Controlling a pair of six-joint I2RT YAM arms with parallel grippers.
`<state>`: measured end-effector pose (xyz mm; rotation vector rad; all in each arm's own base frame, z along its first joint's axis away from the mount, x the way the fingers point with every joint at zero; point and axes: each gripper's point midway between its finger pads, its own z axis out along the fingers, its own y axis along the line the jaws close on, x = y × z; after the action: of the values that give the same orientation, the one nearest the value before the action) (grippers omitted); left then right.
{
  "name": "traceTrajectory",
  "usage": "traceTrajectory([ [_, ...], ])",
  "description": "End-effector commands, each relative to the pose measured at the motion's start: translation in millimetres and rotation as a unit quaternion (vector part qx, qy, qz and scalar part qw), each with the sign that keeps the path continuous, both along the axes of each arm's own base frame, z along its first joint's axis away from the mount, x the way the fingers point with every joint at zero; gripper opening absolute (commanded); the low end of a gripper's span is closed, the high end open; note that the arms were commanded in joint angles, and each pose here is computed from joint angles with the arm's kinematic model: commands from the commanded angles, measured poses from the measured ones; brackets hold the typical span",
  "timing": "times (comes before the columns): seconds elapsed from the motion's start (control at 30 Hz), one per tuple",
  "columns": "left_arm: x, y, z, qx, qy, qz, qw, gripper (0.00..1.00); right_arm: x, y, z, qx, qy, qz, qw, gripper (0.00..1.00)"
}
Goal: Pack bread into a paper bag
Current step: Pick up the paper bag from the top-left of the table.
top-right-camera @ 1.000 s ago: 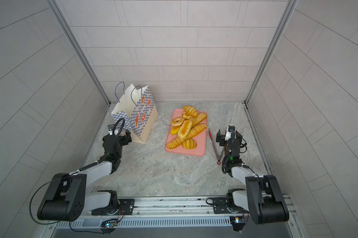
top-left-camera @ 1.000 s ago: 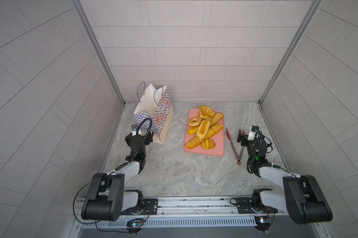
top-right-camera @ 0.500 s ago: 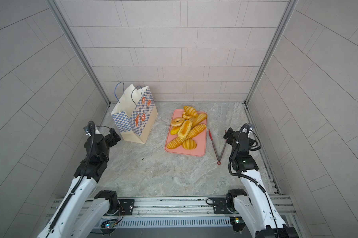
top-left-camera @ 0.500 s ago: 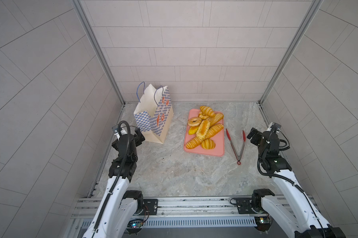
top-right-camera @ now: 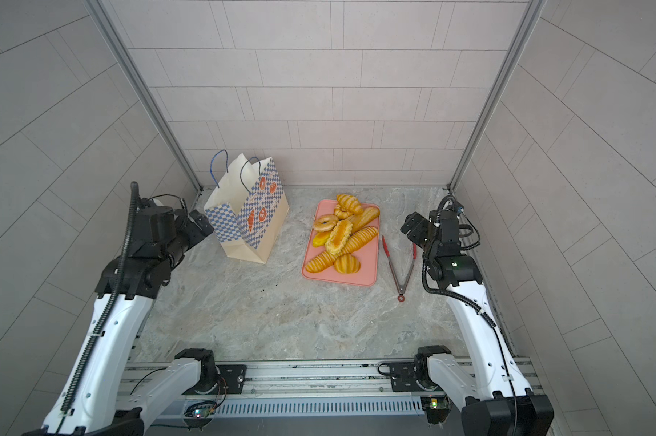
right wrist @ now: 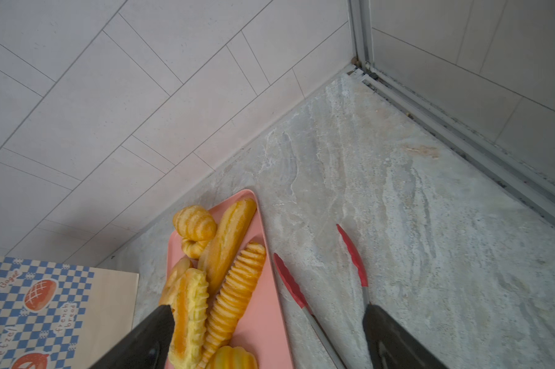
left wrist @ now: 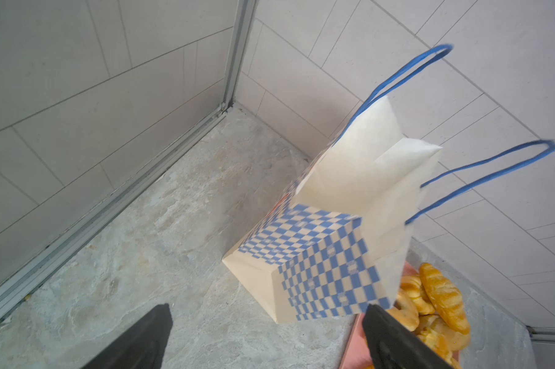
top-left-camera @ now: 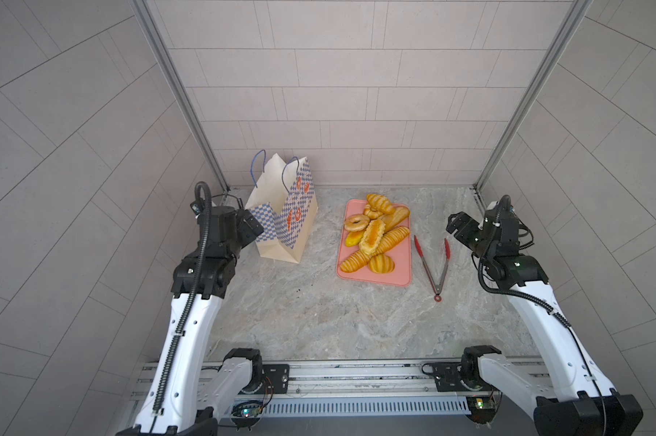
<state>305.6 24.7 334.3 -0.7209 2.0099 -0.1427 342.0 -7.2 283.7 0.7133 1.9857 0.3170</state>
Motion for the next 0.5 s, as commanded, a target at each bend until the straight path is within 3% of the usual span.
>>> traceTrajectory([
  [0.0, -4, -12, -7, -0.01, 0.075, -0.036, 0.996, 0.97, 2, 13, -8, 0.027, 0.052, 0.025, 0.998, 0.92],
  [0.1, 9, -18, 3, -0.01, 0.088, -0.056, 0.995, 0.95, 12, 34, -21, 0.033, 0.133, 0.098, 0.986, 0.99],
  [0.23, 26, -24, 5, -0.003, 0.124, -0.083, 0.989, 0.89, 8, 39, -34, 0.007, 0.244, 0.144, 0.959, 0.99],
  [0.37, 43, -33, 4, -0.003, 0.152, -0.116, 0.982, 0.84, 12, 25, -45, -0.031, 0.276, 0.134, 0.951, 0.99],
  [0.47, 50, -24, 6, 0.031, 0.179, -0.112, 0.977, 0.84, 13, 28, -53, 0.003, 0.283, 0.147, 0.948, 0.99],
])
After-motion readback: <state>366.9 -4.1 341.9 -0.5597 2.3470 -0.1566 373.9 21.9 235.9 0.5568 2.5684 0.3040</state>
